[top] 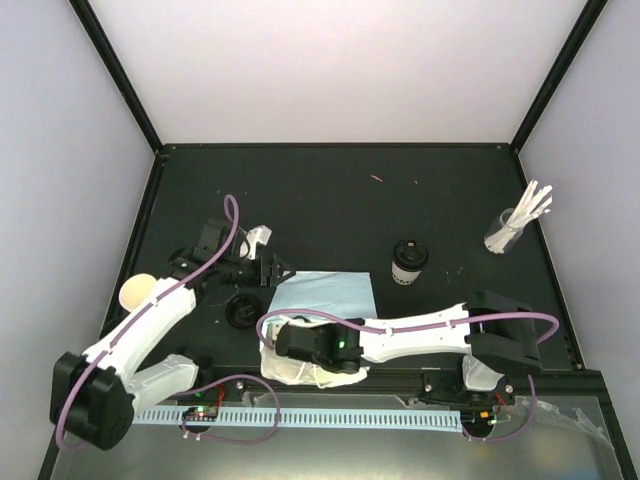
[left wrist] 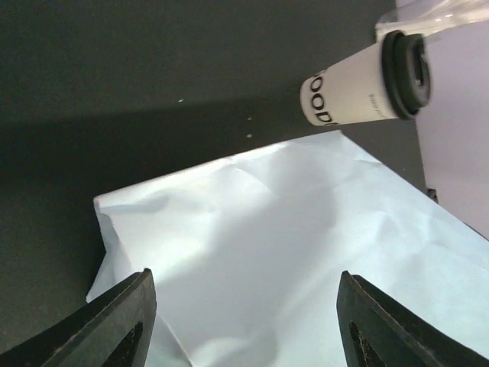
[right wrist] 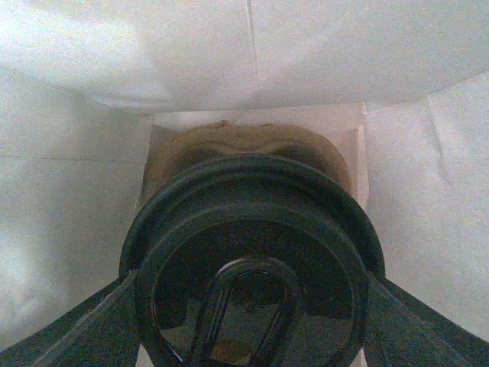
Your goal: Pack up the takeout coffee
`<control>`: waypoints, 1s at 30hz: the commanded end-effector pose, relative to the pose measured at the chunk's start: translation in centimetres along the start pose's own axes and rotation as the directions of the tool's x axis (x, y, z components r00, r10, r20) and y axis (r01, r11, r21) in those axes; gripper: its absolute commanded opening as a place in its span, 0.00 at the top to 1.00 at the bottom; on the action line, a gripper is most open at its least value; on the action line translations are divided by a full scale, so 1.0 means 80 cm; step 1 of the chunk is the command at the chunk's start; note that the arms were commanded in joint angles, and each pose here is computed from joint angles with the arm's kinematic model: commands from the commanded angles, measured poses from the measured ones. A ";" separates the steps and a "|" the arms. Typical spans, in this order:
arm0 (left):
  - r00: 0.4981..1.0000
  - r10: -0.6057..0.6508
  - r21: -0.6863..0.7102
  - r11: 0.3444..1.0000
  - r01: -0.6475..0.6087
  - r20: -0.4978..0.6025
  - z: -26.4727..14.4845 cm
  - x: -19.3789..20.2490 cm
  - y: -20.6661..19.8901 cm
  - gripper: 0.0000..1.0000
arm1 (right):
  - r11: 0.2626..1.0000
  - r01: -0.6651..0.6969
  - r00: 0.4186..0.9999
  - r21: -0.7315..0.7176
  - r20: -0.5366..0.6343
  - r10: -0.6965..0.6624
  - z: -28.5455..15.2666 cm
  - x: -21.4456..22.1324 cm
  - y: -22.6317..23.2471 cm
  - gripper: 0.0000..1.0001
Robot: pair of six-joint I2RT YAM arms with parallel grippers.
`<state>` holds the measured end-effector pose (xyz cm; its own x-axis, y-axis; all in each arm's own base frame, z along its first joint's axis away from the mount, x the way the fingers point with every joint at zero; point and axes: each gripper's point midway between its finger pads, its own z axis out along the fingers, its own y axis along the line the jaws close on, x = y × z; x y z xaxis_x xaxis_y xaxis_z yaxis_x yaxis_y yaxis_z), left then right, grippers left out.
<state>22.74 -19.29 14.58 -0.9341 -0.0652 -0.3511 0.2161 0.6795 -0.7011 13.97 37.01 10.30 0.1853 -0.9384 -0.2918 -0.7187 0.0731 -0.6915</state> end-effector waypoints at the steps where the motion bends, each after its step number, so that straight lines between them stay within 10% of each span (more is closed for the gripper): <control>1: 0.998 0.054 -0.032 0.998 -0.053 0.028 -0.030 0.004 -0.012 0.32 | 0.992 0.053 0.996 -0.116 -0.070 -0.061 0.006 0.036 0.025 0.52; 30: 0.960 0.182 -0.090 0.982 -0.166 0.215 -0.132 0.019 -0.055 0.22 | 0.912 -0.148 0.987 -0.382 -0.122 0.109 0.039 0.047 -0.005 0.52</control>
<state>17.63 -14.78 22.16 -0.8104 -0.1025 -0.5769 0.3209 0.7461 -0.5834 17.52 37.14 11.23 0.0750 -0.9182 -0.3888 -0.8726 0.1283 -0.4712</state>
